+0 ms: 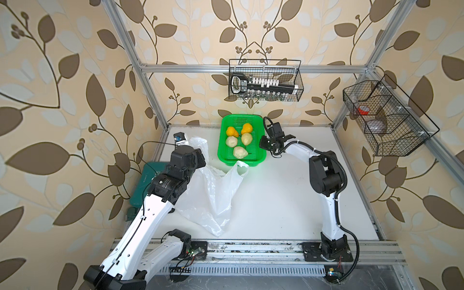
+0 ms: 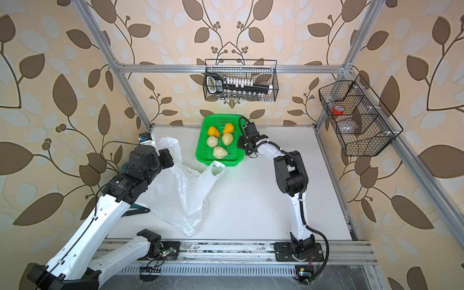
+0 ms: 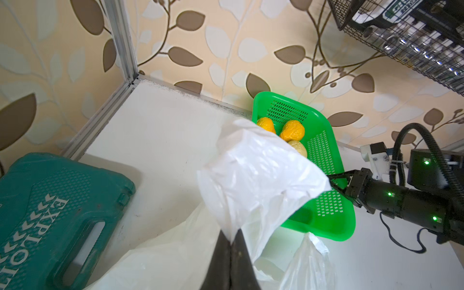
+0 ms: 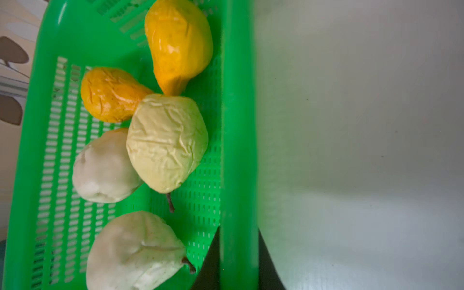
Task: Place the pears into plastic bags & tie knots
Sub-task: Move the basket to the center of the board, then adjust the plastic bag at the center of the board, then pick up the pear from the basket, then place the pear in the plastic bag, then pick up the pear from the basket.
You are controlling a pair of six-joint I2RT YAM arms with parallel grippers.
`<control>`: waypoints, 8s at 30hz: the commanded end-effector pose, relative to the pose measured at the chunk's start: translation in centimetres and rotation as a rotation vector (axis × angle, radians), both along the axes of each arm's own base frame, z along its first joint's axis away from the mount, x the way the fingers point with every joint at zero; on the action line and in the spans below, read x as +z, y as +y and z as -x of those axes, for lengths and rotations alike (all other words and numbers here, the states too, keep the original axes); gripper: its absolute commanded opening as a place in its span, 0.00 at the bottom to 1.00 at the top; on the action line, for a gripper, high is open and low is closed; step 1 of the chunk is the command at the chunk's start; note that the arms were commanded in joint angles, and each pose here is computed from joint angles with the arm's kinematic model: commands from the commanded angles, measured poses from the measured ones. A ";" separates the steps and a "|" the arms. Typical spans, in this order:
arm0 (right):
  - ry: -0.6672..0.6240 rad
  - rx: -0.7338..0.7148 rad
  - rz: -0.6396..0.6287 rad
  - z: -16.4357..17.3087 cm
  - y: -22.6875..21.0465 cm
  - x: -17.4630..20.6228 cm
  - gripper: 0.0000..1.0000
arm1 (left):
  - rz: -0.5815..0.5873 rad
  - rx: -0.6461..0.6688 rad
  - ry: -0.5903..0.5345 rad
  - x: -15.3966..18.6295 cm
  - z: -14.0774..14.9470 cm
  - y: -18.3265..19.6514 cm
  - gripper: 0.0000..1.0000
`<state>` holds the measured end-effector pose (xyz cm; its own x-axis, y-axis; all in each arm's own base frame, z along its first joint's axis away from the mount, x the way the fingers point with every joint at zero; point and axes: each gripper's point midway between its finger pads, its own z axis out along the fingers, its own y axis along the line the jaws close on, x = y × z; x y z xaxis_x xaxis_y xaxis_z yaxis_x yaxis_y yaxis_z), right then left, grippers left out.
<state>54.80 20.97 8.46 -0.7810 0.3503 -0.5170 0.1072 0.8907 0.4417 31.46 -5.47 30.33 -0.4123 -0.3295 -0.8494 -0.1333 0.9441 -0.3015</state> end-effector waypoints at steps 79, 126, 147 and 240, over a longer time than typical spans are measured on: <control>-0.217 0.441 -0.135 15.7 9.2 10.7 0.00 | 0.235 -0.472 0.153 -1.8 -0.2 -13.6 0.76; -0.069 0.256 0.023 10.1 1.1 4.0 0.62 | 0.098 -0.504 0.281 -5.9 -2.2 -11.4 0.00; 0.061 0.149 0.234 9.2 -5.1 -0.1 0.82 | 0.270 -0.506 0.362 -5.3 -0.7 -12.7 0.00; -0.005 -0.139 0.135 0.8 -10.5 1.4 0.91 | 0.288 -0.558 0.417 -8.5 -1.2 -14.0 0.00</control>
<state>52.22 10.51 8.99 -0.7592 0.3555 -0.5453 0.2140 0.9274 0.3067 32.22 -18.88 20.48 -0.8674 -0.1908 -0.4595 0.1295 0.8051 -0.5788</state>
